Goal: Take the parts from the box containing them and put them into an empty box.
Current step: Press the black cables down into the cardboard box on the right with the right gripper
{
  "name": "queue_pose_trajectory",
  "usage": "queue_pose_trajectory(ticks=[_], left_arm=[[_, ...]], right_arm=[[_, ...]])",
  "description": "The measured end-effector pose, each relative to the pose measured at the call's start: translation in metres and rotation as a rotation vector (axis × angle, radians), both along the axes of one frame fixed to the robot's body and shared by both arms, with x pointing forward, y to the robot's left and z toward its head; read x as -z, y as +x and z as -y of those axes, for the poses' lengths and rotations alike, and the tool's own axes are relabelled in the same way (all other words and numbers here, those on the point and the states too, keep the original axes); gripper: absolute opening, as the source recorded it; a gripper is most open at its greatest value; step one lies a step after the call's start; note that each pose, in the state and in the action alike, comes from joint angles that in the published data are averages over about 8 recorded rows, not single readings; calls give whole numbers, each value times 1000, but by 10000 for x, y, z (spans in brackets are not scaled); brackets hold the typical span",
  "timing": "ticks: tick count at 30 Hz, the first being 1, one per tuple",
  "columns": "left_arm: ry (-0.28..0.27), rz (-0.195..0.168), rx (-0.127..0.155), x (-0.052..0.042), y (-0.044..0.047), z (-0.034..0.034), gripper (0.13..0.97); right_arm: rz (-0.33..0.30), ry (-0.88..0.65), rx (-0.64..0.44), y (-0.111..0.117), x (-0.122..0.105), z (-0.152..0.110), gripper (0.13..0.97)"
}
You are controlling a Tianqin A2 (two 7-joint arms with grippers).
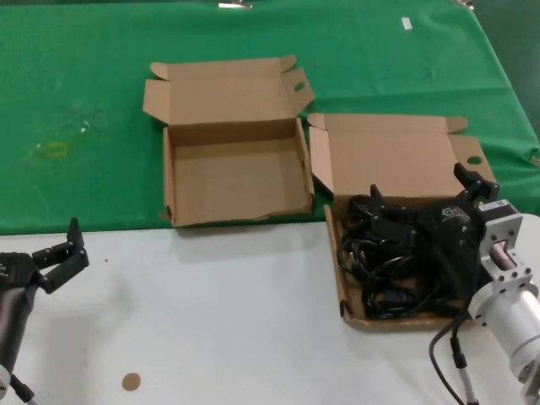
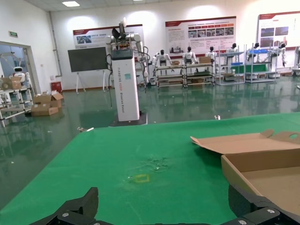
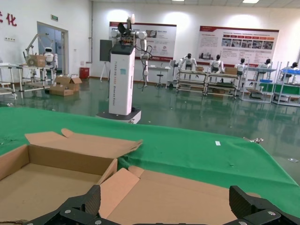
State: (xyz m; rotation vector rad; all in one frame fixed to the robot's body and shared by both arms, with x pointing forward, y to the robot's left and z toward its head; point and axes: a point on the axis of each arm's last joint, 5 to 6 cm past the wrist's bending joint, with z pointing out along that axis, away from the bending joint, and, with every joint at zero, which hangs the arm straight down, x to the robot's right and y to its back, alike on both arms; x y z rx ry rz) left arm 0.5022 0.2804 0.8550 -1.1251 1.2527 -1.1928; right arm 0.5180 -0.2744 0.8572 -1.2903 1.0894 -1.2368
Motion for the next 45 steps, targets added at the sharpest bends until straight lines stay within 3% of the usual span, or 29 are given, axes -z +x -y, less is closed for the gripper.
queue_pose_trajectory(ticks=[29,38,45], left_arm=[[0,0,0,0,0,0,959],[0,0,0,0,0,0,888],[0,0,0,0,0,0,765]], right_arm=[[0,0,0,0,0,0,966],[0,-1,0,-3,1,3,966],[0,-11,1,-14,-2,27,966]])
